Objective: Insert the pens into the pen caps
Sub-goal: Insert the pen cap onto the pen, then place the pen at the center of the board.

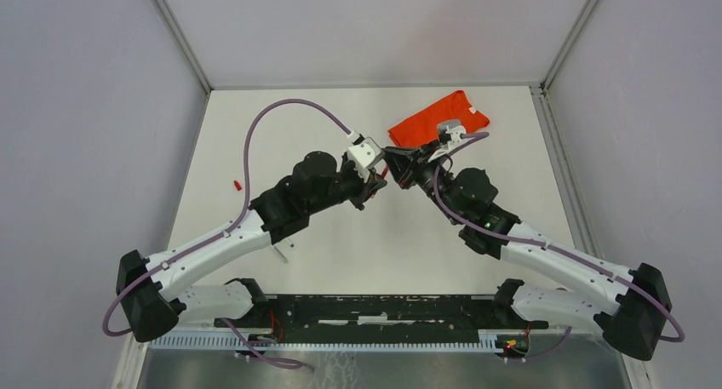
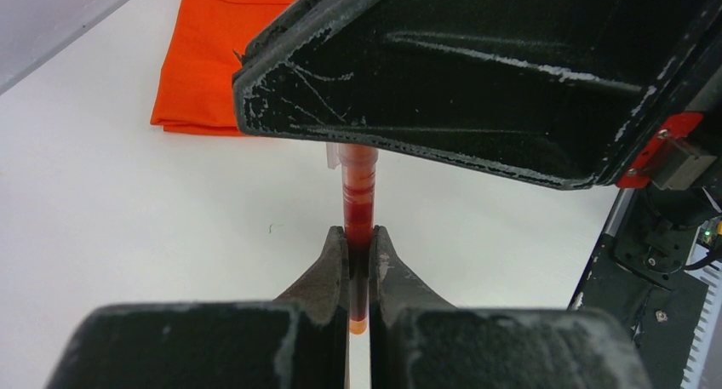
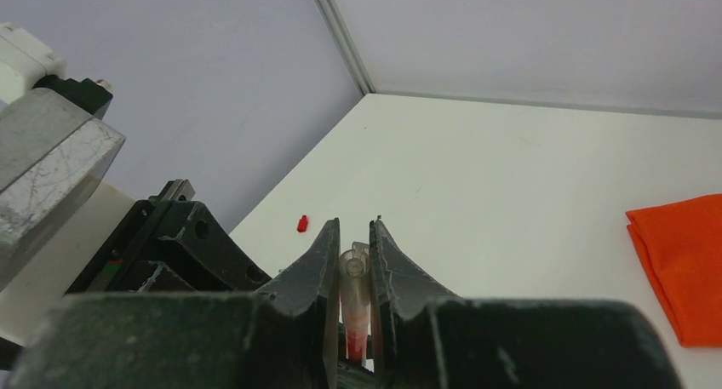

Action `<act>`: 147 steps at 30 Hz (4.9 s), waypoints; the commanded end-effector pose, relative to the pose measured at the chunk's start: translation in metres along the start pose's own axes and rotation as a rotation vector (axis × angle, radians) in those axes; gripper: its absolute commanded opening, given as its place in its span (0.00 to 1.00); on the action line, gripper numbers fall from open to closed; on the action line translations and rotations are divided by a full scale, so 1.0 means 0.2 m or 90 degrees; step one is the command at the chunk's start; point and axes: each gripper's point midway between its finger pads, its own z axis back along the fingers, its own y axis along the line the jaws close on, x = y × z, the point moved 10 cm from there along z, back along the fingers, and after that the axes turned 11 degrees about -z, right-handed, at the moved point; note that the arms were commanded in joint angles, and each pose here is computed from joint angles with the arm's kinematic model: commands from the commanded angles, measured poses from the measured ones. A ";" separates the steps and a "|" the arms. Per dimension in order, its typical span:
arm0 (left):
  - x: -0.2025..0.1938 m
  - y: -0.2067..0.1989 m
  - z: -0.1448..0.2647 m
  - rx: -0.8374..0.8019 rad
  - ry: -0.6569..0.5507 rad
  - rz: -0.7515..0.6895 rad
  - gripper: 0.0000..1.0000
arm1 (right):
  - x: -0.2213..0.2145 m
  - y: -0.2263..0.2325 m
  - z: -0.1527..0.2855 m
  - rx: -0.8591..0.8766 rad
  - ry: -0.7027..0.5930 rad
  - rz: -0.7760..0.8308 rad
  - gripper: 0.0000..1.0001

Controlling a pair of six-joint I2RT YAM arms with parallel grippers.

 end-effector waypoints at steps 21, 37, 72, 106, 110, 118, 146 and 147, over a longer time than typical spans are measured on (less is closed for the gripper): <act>0.81 0.18 0.24 0.131 -0.497 -0.045 0.02 | -0.63 -0.36 0.37 -0.028 0.461 -0.128 0.00; 0.84 0.17 0.20 0.110 -0.505 -0.041 0.02 | -0.71 -0.46 0.44 -0.109 0.371 0.132 0.00; 0.81 0.16 0.17 0.100 -0.518 -0.015 0.02 | -0.66 -0.58 0.45 -0.102 0.275 0.028 0.00; 0.14 0.13 0.16 0.227 -0.078 0.132 0.02 | 0.05 -0.36 0.24 -0.254 0.232 0.243 0.61; -0.07 0.11 0.15 0.270 0.052 0.192 0.02 | -0.07 -0.47 0.23 -0.237 0.292 0.185 0.67; -0.42 0.12 0.01 0.291 0.240 0.269 0.09 | -0.19 -0.56 0.27 -0.253 0.305 0.122 0.72; -0.88 -0.01 -0.48 0.298 0.440 0.438 0.19 | -0.41 -0.73 0.59 -0.386 0.283 0.033 0.74; -0.89 -0.01 -0.48 0.300 0.442 0.437 0.21 | -0.42 -0.73 0.59 -0.387 0.286 0.031 0.74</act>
